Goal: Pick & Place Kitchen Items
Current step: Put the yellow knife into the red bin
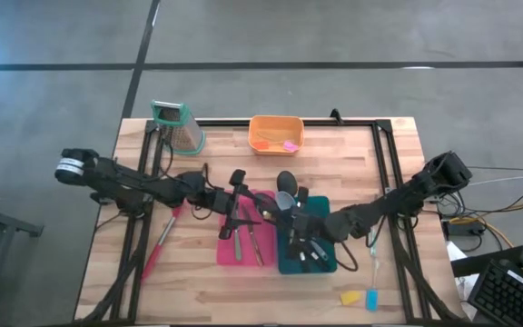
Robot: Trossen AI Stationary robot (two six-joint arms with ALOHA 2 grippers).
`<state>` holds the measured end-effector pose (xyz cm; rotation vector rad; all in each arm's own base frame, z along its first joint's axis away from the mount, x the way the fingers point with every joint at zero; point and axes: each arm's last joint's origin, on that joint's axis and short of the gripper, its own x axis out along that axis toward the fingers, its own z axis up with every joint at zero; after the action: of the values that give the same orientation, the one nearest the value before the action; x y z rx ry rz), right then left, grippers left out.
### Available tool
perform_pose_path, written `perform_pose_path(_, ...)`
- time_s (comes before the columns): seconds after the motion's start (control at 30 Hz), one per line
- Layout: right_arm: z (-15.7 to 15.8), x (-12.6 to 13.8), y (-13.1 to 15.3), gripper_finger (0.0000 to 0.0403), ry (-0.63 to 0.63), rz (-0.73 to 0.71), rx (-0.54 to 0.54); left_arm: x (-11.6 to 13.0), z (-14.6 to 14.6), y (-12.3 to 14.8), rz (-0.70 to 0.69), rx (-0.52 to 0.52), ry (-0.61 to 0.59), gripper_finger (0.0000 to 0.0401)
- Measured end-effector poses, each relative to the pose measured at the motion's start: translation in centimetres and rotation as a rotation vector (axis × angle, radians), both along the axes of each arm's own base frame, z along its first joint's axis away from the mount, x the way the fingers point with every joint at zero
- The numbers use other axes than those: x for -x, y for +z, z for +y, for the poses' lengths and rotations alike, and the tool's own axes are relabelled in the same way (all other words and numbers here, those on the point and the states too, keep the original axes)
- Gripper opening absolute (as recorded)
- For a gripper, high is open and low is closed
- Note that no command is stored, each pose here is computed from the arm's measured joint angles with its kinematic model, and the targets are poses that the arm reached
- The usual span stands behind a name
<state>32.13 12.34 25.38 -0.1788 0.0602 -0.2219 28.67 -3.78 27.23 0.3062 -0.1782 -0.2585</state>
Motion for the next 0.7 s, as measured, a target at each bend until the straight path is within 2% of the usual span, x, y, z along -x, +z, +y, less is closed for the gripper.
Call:
perform_pose_path(0.43,0.0,-0.2,-0.3,0.006,-0.005,0.024,0.008,-1.2,-0.2,1.2,0.022,0.003,-0.009,0.0252)
perform_pose_path(0.57,-0.3,-0.3,-0.4,0.006,-0.014,0.032,0.007,-1.2,-0.2,1.2,0.027,0.014,-0.011,0.0219)
perform_pose_path(0.7,-0.4,-0.4,-0.5,0.006,-0.021,0.034,0.001,-1.2,-0.2,1.1,0.036,0.019,-0.013,0.0153)
